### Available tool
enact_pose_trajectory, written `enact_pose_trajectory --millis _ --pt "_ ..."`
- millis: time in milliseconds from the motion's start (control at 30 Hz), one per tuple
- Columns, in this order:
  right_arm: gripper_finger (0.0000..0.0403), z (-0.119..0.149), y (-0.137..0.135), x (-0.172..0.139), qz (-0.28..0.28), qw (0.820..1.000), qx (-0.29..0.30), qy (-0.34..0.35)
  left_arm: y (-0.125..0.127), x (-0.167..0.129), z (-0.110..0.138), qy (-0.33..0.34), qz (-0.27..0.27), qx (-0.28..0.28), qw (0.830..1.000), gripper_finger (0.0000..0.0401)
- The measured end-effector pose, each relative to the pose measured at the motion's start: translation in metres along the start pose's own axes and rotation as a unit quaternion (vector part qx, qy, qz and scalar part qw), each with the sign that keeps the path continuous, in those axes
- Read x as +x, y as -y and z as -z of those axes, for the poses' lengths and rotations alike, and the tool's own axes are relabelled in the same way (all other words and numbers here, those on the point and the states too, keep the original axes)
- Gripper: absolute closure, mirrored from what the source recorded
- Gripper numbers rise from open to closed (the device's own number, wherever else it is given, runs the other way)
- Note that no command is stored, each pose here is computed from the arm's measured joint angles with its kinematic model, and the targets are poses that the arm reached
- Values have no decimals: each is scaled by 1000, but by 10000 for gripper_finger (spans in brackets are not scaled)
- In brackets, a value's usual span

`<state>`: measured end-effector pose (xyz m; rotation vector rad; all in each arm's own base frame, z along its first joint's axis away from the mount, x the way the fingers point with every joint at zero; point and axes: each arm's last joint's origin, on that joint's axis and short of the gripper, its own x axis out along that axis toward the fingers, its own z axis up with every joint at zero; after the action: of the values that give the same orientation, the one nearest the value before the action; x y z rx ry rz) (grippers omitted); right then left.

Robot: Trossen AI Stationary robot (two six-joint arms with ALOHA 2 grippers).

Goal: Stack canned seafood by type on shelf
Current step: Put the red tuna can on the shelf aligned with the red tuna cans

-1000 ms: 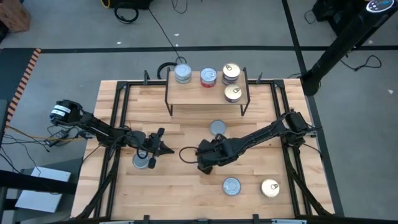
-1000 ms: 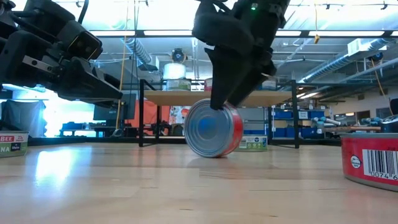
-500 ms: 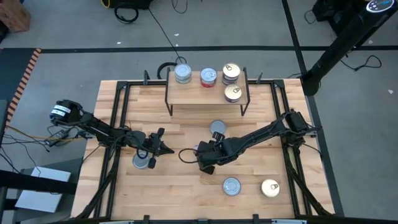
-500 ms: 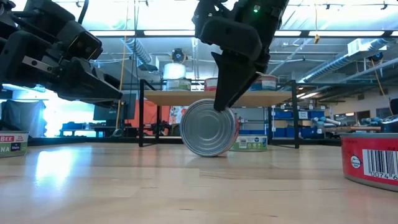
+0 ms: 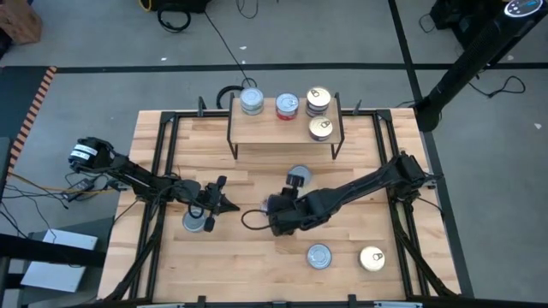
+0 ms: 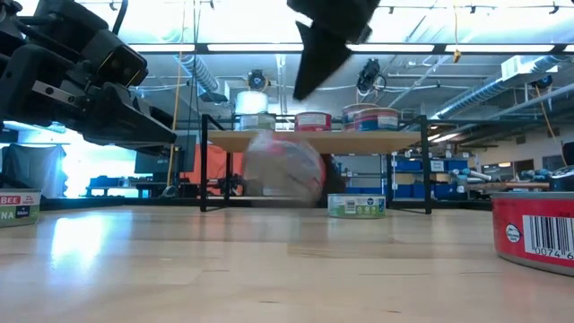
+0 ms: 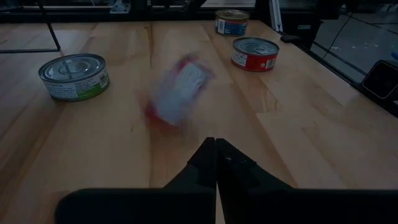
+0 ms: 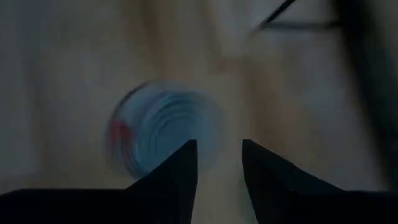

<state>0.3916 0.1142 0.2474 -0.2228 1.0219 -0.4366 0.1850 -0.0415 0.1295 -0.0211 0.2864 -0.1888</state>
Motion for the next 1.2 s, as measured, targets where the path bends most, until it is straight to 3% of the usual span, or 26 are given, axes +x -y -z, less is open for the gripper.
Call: enact_pose_trajectory --millis 167,233,367,467,600,733,900,1200 --pt "300 -16 18 -16 139 986 -87 43 0 0 0 0 0 0 1000 395" --pt "318 -23 25 -18 153 981 -109 47 0 0 0 0 0 0 1000 395" --pt "345 -31 33 -14 98 991 -84 44 0 0 0 0 0 0 1000 395" --pt "349 -30 33 -9 17 999 -32 25 0 0 0 0 0 0 1000 395" --pt "344 -22 27 0 -62 997 34 -13 0 0 0 0 0 -2 1000 395" --pt "350 -11 13 12 -84 994 70 -14 0 0 0 0 -6 -15 1000 395" --pt "389 8 -9 40 -132 987 91 20 -2 1 2 -2 -33 -26 999 395" --pt "395 40 -8 82 -155 980 124 25 -2 9 4 6 -33 -26 999 395"
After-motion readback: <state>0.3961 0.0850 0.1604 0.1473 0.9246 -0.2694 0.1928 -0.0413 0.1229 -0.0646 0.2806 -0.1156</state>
